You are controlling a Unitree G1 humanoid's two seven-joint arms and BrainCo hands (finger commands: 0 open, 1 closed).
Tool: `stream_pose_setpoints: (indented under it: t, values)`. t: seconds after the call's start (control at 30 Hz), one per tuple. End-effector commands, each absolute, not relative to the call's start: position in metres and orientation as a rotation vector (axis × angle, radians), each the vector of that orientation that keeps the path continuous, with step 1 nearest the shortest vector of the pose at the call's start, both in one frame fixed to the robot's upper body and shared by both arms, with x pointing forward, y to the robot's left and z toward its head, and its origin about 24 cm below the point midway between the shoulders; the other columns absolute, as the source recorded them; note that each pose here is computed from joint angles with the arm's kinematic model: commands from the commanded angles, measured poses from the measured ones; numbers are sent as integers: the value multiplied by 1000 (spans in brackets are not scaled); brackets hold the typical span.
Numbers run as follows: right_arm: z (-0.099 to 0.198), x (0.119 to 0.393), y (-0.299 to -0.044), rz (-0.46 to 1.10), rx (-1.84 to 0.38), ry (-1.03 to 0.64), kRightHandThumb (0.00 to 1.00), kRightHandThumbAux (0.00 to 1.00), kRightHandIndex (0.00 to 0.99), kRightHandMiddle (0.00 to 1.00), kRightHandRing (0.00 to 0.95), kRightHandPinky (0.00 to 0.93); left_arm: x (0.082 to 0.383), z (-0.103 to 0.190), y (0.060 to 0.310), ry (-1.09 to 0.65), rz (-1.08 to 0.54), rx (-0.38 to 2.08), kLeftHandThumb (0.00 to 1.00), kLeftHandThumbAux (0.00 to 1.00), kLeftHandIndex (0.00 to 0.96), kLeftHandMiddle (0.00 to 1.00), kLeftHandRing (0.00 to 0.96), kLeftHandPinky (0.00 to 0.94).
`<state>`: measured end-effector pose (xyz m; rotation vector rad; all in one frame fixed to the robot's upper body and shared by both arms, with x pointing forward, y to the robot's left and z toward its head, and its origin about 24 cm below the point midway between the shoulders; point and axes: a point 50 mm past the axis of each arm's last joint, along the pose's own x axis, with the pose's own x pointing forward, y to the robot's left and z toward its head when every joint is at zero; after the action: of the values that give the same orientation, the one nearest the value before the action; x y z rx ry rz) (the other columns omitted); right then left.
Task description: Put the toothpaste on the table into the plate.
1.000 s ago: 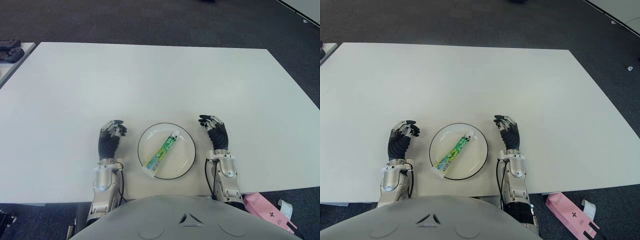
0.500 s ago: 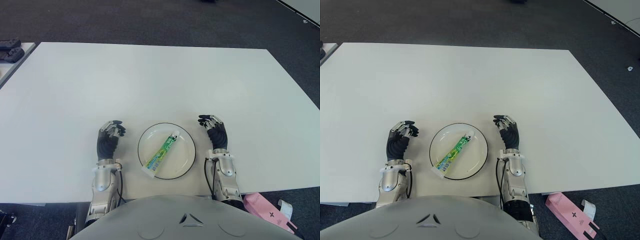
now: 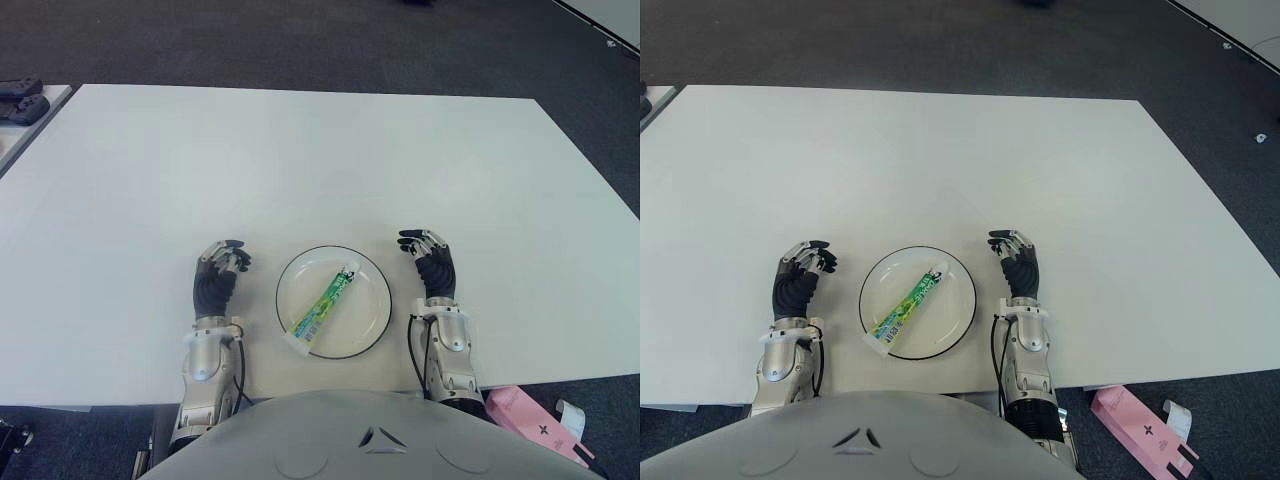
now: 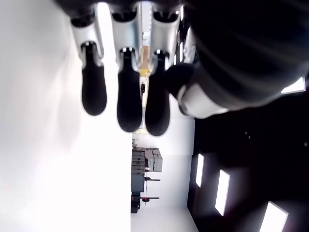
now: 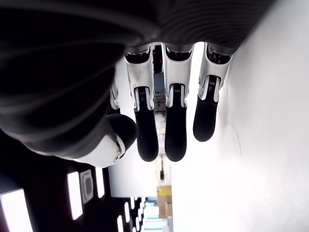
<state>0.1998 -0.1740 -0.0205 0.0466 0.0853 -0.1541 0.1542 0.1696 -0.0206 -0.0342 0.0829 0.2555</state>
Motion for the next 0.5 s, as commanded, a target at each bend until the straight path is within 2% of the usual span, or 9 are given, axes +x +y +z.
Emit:
stream_pose_setpoints:
  t: [0.03, 0.5]
  values:
    - [-33, 193, -174, -173, 54, 159, 709, 729, 422, 442, 451, 461, 153, -28, 169, 134, 243, -35, 701, 719, 429, 567, 562, 544]
    - [-35, 191, -172, -181, 60, 163, 708, 730, 420, 444, 458, 470, 154, -26, 170, 133, 230, -38, 701, 718, 430, 569, 564, 537]
